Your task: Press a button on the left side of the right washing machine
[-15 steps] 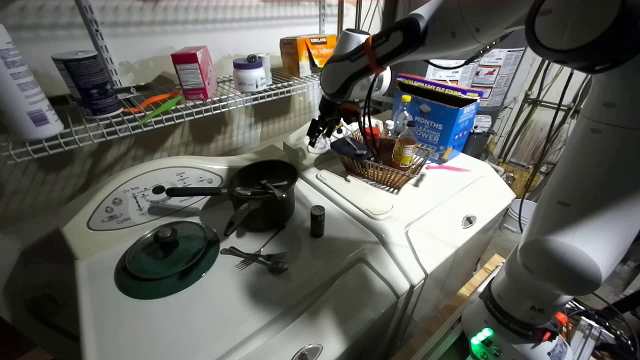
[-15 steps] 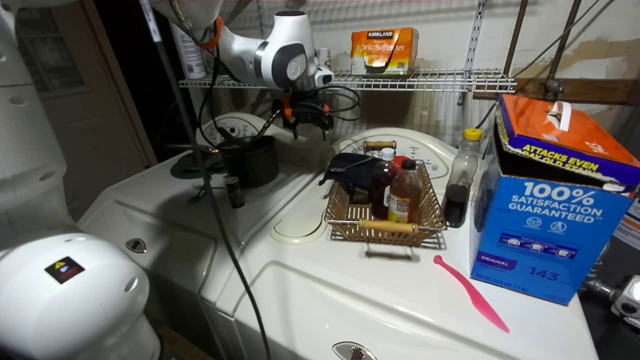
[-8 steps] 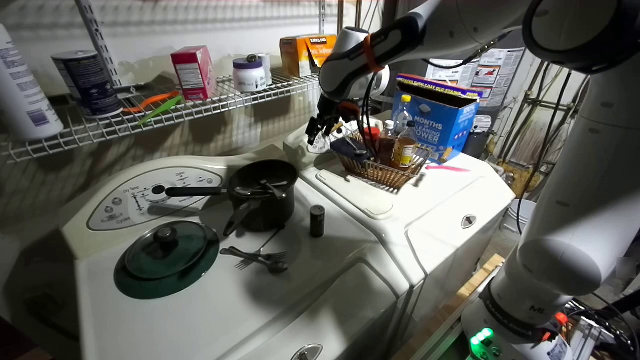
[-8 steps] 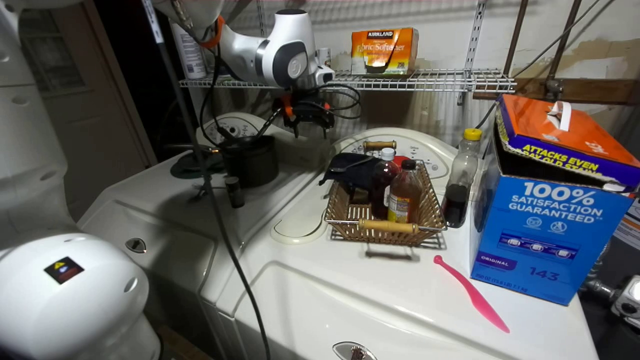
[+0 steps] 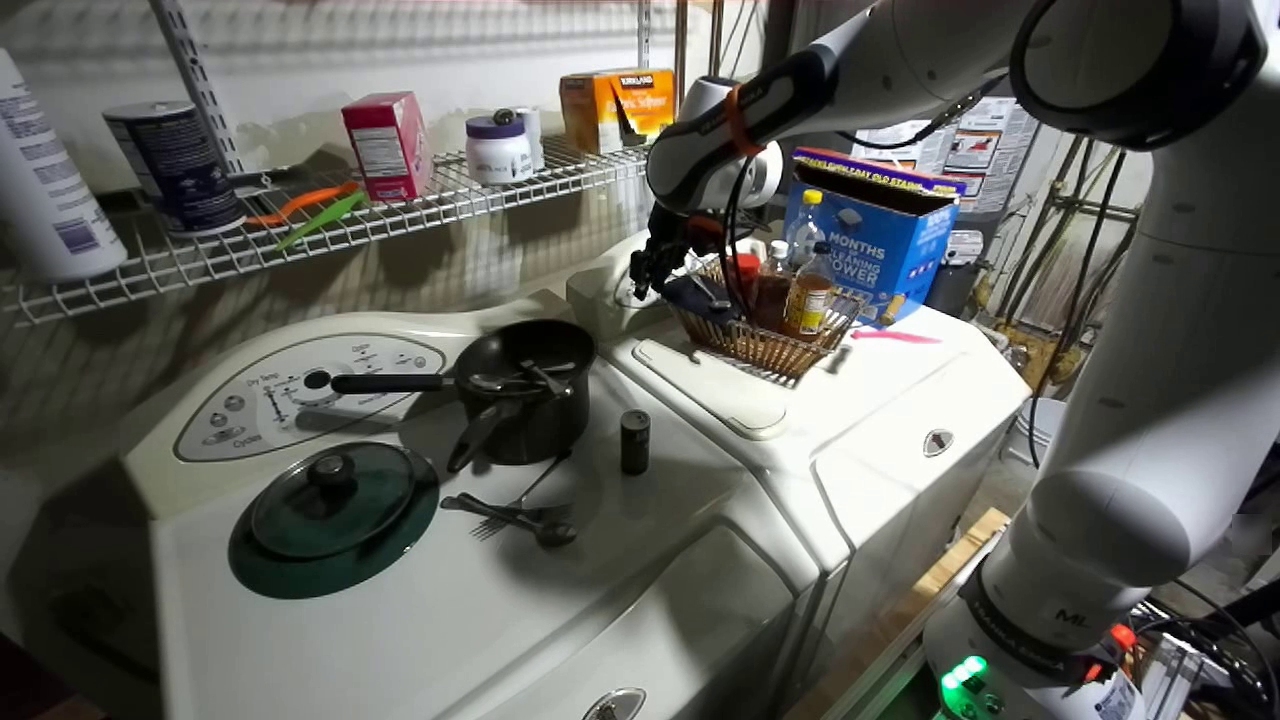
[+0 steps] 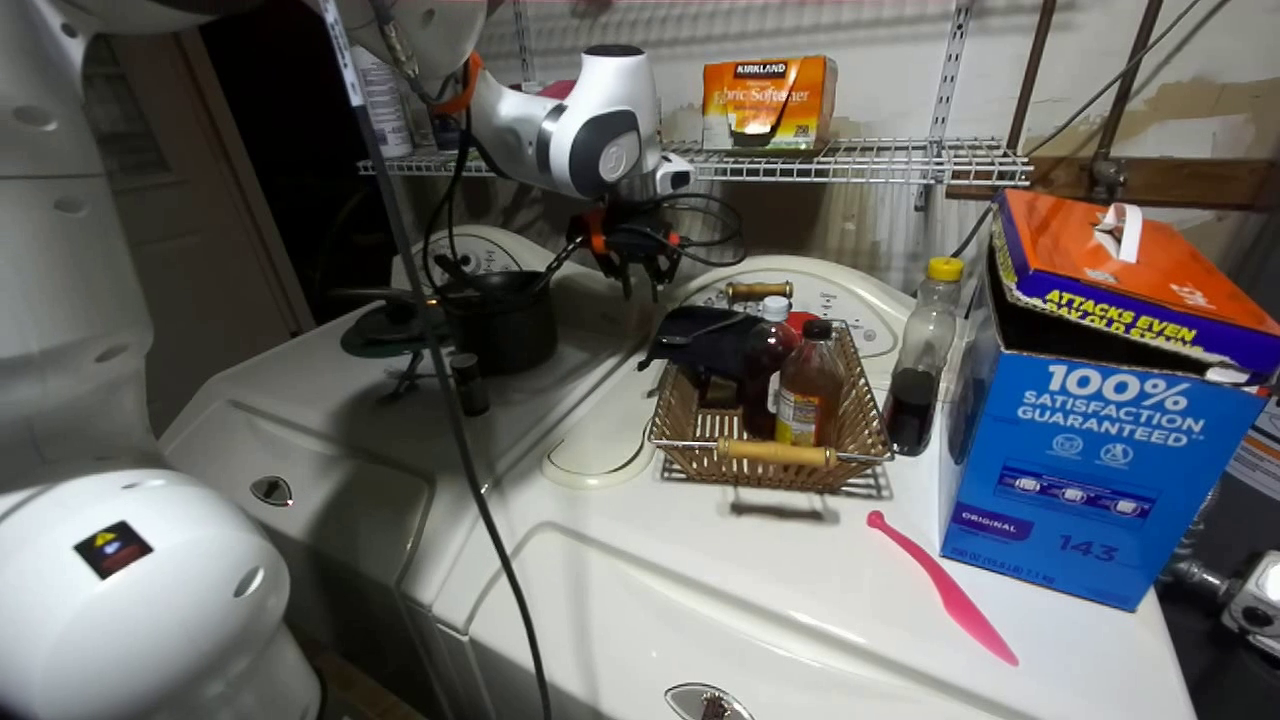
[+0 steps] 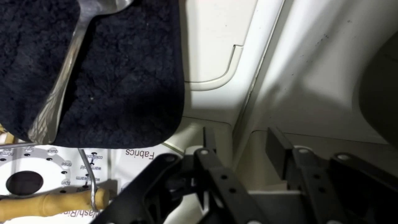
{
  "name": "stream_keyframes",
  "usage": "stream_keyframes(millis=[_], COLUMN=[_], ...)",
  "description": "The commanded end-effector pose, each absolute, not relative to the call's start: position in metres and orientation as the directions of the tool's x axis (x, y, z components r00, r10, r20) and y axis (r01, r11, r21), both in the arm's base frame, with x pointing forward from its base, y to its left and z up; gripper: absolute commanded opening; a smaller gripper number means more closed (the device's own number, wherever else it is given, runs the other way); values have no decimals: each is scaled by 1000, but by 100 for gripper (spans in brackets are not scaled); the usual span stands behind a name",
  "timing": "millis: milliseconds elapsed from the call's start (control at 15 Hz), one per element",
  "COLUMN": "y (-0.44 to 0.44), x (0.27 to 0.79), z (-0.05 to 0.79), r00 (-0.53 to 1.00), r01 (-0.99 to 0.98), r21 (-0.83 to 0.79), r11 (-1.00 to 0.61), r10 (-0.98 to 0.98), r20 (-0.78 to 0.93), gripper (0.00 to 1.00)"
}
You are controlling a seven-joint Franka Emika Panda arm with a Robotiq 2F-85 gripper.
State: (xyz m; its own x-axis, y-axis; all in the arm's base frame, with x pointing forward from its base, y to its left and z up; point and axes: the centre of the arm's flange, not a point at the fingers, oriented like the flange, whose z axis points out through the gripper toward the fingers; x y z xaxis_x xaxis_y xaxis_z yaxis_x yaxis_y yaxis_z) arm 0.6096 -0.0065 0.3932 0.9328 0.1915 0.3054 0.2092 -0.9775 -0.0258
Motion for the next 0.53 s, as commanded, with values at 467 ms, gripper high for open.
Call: stream_keyframes(millis=[467], y=[-25], x=[658], z=[378], r00=[928], r01=[141], r21=[-38], r11=[-989], r10=[118], r20=[354], gripper=[2])
